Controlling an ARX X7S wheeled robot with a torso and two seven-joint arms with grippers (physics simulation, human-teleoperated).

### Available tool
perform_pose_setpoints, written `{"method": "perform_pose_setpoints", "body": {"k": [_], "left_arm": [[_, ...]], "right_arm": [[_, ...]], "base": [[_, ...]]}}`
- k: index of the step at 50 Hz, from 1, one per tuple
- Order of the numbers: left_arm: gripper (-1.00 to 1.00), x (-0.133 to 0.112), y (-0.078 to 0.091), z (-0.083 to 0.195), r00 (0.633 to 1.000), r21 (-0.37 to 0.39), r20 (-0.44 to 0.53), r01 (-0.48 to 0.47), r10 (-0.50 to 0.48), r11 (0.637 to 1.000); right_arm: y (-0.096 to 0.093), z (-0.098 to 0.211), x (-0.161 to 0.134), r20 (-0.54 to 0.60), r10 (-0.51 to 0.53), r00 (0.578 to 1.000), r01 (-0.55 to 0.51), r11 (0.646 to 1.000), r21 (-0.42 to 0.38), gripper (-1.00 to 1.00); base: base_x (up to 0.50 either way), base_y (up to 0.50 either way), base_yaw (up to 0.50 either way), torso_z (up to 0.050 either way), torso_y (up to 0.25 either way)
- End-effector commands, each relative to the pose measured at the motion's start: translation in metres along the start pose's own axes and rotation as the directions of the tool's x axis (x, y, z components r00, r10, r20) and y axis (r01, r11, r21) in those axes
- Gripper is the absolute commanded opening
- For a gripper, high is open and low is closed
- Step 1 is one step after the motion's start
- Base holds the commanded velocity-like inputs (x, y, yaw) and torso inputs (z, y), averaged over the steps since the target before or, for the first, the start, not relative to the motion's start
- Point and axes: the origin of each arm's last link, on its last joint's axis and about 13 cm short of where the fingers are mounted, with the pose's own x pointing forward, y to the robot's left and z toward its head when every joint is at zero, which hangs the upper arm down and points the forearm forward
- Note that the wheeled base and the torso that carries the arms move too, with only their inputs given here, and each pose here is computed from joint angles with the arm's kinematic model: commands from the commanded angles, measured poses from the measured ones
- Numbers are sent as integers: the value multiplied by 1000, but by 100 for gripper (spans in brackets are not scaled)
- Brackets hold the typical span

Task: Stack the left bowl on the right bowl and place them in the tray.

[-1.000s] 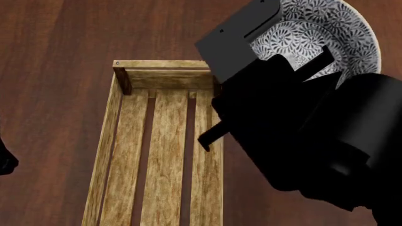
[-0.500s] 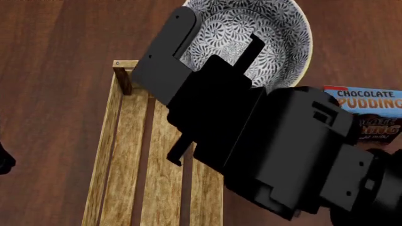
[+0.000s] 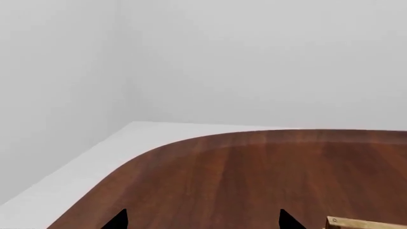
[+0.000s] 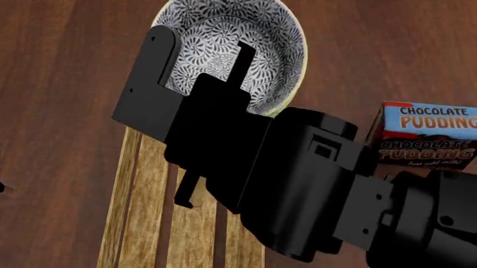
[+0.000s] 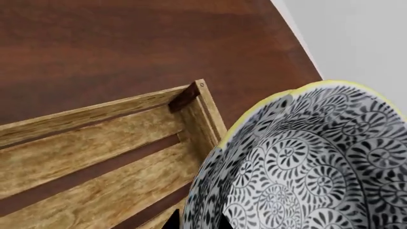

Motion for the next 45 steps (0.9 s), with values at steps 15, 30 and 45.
{"method": "perform_pose_setpoints", "body": {"k": [15,30,45], "left_arm": [[100,0,3,3,1000,-13,4,-5,5,1000],[100,0,2,2,1000,-15,2,-2,2,1000],[100,1,2,1,1000,-15,0,-2,2,1000]], "right_arm": [[8,5,33,45,59,997,-54,992,-111,-100],[13,5,38,40,106,994,-100,988,-120,-100],[21,4,54,37,164,986,-158,980,-120,-100]], "base": [[0,0,0,0,1],[0,0,0,1,1],[0,0,0,0,1]]}}
